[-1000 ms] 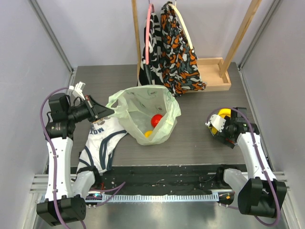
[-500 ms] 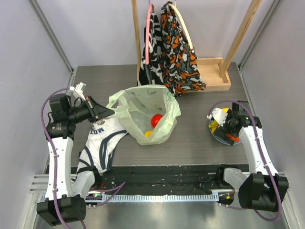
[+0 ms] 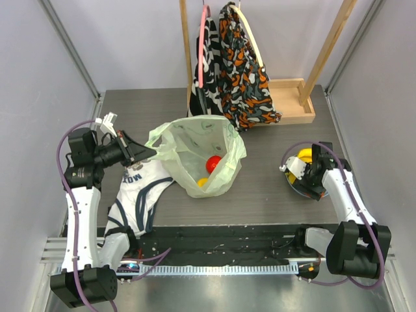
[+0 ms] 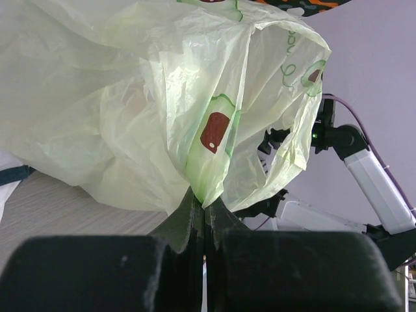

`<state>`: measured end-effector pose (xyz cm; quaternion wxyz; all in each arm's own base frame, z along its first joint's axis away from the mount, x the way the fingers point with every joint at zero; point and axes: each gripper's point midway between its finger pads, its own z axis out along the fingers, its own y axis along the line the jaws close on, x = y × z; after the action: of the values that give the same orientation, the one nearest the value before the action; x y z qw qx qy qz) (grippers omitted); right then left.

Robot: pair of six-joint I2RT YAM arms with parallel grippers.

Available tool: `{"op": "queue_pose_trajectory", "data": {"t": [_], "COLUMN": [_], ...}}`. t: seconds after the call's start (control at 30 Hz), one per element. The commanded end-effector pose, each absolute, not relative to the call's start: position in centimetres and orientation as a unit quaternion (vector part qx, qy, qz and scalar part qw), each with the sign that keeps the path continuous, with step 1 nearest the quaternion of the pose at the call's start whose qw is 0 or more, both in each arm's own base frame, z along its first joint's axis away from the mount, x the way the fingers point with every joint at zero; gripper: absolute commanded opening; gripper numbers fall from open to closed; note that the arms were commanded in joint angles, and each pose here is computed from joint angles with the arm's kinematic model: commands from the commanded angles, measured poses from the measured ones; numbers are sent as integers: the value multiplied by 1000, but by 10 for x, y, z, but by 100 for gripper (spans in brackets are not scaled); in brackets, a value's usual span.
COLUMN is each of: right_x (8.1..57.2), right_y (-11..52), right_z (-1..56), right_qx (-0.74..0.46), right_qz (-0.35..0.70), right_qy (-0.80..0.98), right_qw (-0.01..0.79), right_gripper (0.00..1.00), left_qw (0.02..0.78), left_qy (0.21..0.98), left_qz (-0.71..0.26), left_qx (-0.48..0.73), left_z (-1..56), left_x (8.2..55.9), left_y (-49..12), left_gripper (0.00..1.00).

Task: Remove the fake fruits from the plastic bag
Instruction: Place the fake fruit on the plate.

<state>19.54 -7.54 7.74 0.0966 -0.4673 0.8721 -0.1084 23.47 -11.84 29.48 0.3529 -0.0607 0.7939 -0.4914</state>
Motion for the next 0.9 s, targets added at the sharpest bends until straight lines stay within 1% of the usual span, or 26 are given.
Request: {"op": "queue_pose_trajectory", "data": {"t": [0.0, 0.03, 0.17, 0.3, 0.37, 0.4, 0.43, 0.5, 0.67, 0.87], "right_x": [193, 194, 196, 198, 195, 188, 186, 179, 182, 201], "right_y": [-77, -76, -75, -80, -81, -81, -81, -82, -91, -91], "right_z": [74, 73, 72, 76, 80, 73, 75, 66, 65, 86], "right_qx": [-462, -464, -474, -517, -537, -564, -571, -590, -583, -557], "right_qz": [-102, -98, -103, -138, -157, -156, -169, -177, -222, -245], "right_qy": [877, 876, 869, 838, 819, 803, 794, 780, 772, 776], "right_qw": [81, 84, 96, 111, 124, 112, 121, 114, 124, 164], "right_gripper": [51, 47, 38, 33, 35, 38, 38, 40, 42, 40], "left_qw": [365, 364, 363, 360, 358, 359, 356, 357, 354, 354], "left_qy": [785, 785, 786, 787, 787, 786, 787, 786, 786, 785], "left_qz": [-498, -499, -498, -499, -500, -500, -501, -502, -503, -505], "left_qx": [-47, -48, -51, -51, -54, -54, -56, -57, -58, -60], "left_z": [302, 301, 300, 298, 297, 297, 295, 296, 295, 294], "left_x": [233, 234, 234, 235, 235, 236, 237, 237, 239, 244], "left_y": [-120, -120, -119, -120, -119, -119, -119, -119, -119, -118], "left_gripper": [0, 0, 0, 0, 0, 0, 0, 0, 0, 0]}}
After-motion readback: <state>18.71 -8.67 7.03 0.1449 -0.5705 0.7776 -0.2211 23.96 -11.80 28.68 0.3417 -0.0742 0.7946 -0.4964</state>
